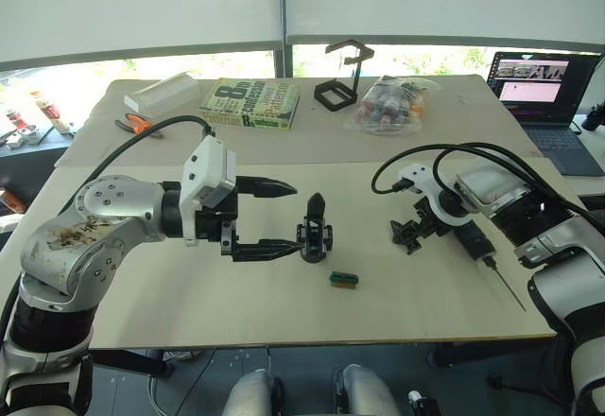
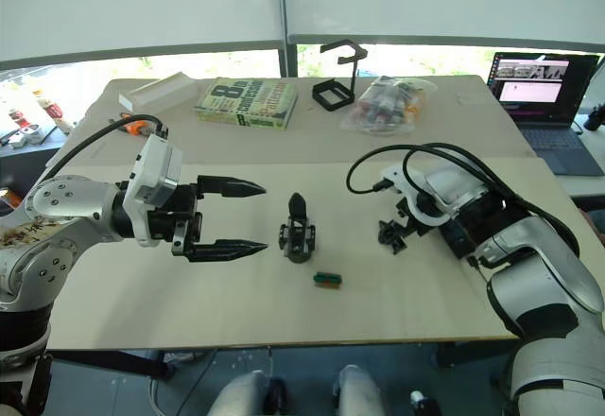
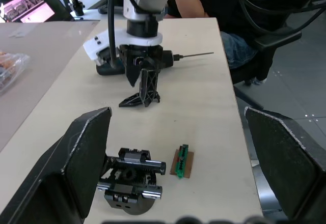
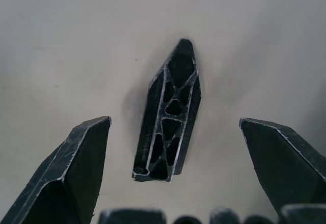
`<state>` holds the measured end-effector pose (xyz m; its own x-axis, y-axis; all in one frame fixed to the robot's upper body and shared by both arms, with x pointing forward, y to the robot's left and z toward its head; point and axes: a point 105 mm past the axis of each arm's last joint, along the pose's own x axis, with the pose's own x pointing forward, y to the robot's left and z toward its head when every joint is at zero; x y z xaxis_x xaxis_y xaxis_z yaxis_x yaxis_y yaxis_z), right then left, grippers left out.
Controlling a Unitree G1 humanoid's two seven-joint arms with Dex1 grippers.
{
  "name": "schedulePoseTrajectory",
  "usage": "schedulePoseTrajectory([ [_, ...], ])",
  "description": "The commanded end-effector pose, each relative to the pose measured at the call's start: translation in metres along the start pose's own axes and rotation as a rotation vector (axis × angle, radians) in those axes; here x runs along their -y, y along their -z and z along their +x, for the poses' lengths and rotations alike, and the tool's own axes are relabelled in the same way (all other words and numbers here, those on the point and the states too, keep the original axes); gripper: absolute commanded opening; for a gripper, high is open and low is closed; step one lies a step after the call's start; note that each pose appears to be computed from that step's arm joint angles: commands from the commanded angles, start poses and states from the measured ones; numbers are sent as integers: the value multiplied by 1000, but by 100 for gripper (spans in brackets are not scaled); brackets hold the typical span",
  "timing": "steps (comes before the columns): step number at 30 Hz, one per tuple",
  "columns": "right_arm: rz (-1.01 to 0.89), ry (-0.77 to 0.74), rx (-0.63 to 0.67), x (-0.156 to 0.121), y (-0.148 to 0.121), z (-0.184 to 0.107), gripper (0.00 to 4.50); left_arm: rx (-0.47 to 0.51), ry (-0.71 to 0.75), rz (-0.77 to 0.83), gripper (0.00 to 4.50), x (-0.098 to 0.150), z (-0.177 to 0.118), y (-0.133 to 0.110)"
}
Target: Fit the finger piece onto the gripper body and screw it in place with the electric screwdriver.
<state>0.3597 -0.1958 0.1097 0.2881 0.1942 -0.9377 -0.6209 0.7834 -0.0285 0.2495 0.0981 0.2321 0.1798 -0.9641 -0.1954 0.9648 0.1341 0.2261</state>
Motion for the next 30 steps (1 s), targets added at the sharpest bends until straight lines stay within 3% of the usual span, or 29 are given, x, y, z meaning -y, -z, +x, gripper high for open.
schedulePoseTrajectory([
  [1, -61, 6, -5, 5, 2, -4, 377, 16, -4, 52, 450, 0, 0, -10],
  [9, -49, 11, -15, 7, 4, 0, 377, 16, 0, 52, 450, 0, 0, -10],
  [17, -122, 12, 14, 13, 9, -3, 125, 12, 6, 46, 450, -1, 2, -8],
  [20, -178, 14, 78, 17, 6, -11, 113, 12, 0, 25, 450, -1, 2, -5],
  [22, -338, -7, 322, 7, -27, -36, 113, 34, -55, -24, 450, -7, 3, 0],
  [24, -328, -26, 462, 0, -44, -57, 113, 66, -114, -67, 450, -15, 4, 3],
  [27, -414, -24, 806, -26, -74, -98, 113, 206, -216, -178, 450, -26, 12, -3],
  [30, -486, 21, 1010, -44, -82, -123, 113, 356, -363, -292, 450, -47, 19, -11],
])
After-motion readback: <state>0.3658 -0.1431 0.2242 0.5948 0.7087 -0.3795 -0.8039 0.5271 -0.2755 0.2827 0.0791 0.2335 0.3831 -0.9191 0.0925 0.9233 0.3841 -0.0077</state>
